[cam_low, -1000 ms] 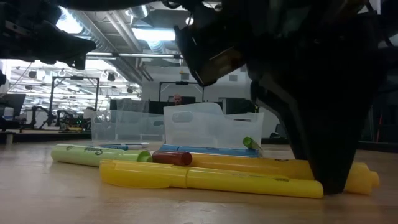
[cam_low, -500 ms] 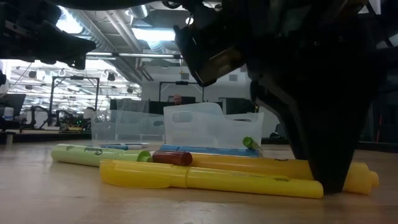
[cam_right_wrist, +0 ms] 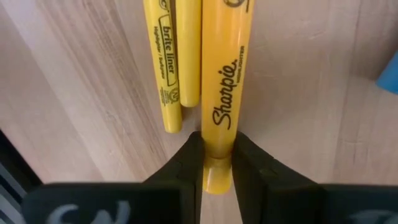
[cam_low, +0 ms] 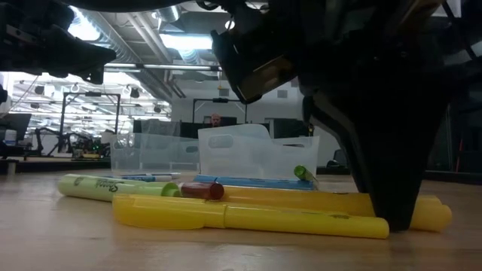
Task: Pick & Place Markers
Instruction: Put the yellow highlighter into the black bin
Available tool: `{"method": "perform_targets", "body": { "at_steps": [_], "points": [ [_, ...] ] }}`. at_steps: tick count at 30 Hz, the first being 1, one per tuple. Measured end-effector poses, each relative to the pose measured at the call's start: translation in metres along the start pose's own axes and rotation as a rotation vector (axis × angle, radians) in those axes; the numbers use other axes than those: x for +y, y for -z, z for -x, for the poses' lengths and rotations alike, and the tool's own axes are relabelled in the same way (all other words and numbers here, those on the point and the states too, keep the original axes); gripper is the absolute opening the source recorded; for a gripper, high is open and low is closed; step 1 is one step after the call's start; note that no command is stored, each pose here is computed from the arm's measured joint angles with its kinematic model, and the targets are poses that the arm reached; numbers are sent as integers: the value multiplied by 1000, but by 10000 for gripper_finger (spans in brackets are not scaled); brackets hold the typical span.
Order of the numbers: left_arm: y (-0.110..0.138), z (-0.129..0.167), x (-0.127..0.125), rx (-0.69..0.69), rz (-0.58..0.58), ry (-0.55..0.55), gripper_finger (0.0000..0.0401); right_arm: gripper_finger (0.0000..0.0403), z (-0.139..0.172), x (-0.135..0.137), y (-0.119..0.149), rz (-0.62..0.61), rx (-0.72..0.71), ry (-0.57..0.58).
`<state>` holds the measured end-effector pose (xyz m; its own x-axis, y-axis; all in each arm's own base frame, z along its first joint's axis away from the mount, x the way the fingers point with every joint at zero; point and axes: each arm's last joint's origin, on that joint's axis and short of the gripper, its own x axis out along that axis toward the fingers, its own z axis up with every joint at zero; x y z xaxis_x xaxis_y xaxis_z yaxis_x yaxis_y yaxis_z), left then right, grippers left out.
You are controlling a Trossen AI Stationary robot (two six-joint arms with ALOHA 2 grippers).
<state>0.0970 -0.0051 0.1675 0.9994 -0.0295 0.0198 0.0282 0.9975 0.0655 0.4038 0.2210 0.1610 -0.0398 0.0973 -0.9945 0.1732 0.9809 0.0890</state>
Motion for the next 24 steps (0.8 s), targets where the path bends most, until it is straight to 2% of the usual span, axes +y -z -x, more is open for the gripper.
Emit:
{"method": "perform_targets", "body": {
  "at_steps": [12, 24],
  "points": [
    [0, 0, 0, 0, 0, 0, 4, 60, 1, -1, 1, -6, 0, 9],
    [0, 0, 0, 0, 0, 0, 4, 60, 23, 0, 4, -5, 22, 46]
  ]
}}
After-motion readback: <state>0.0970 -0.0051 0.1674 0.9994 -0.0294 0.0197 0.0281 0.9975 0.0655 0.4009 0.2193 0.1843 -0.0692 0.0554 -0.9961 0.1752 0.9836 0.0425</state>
